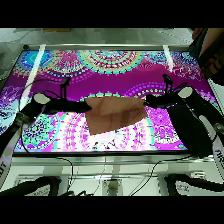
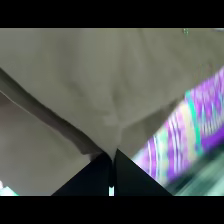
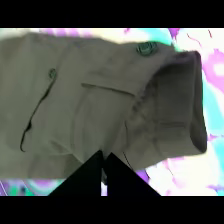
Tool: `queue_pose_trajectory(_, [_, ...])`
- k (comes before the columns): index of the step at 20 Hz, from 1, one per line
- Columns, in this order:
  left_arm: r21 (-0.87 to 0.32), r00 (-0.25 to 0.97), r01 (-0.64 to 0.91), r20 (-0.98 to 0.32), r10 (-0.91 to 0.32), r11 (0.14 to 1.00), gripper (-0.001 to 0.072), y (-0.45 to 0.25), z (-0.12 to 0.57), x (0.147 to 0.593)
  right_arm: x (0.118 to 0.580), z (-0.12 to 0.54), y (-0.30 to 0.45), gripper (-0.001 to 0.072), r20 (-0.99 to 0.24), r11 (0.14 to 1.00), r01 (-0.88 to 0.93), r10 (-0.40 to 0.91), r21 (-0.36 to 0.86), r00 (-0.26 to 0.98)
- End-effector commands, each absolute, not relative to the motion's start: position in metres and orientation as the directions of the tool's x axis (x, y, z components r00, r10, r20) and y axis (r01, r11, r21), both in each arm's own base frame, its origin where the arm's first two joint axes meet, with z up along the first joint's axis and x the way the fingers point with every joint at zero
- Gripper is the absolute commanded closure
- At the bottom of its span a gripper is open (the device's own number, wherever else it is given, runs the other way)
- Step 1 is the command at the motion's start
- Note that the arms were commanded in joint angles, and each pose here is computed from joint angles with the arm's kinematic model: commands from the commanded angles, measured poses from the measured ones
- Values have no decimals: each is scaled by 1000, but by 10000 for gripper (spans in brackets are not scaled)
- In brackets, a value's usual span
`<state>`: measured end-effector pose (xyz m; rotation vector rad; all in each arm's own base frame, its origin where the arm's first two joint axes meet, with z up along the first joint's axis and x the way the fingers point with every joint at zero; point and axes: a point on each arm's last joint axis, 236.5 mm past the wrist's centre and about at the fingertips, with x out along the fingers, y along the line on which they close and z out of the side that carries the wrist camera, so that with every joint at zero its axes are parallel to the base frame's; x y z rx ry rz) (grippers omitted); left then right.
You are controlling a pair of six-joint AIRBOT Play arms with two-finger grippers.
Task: Fold the clothes and pants, and hang the long-sleeved shirts on hangers.
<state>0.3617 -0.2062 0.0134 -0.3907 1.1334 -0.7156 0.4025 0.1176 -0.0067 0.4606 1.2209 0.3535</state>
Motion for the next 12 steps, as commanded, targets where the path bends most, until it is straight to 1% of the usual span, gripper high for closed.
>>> queue_pose_trajectory(1, [-510,45,285,-839,-543,812,702,-195,-29,310,345,-30,89,693,-905,907,-33,420,419,60])
queue_pose_trajectory(2, [-488,49,301,-850,-525,819,701,-199,-36,308,347,-31,88,693,-907,910,-34,414,413,70])
queue_pose_trajectory(5, [-490,2,323,-855,-519,810,701,-212,-48,296,351,-33,85,693,-913,917,-35,400,398,86])
queue_pose_trajectory(7, [-478,-6,325,-864,-504,816,701,-209,-53,296,351,-33,83,688,-916,920,-39,392,390,84])
queue_pose_trajectory(8, [-461,-3,330,-873,-488,824,688,-204,-56,297,351,-33,82,551,-917,921,-41,390,388,86])
queue_pose_trajectory(9, [-457,-7,330,-876,-482,826,563,-201,-56,296,351,-34,82,227,-918,922,-52,387,384,85])
queue_pose_trajectory(10, [-457,-8,329,-876,-482,826,260,-200,-56,296,353,-35,78,80,-924,928,-61,372,368,90])
queue_pose_trajectory(11, [-458,-9,327,-876,-482,827,-5,-200,-56,296,357,-37,70,84,-933,939,-67,342,336,110])
queue_pose_trajectory(12, [-458,-8,327,-876,-482,827,15,-200,-56,296,366,-39,60,83,-942,953,-73,301,293,149])
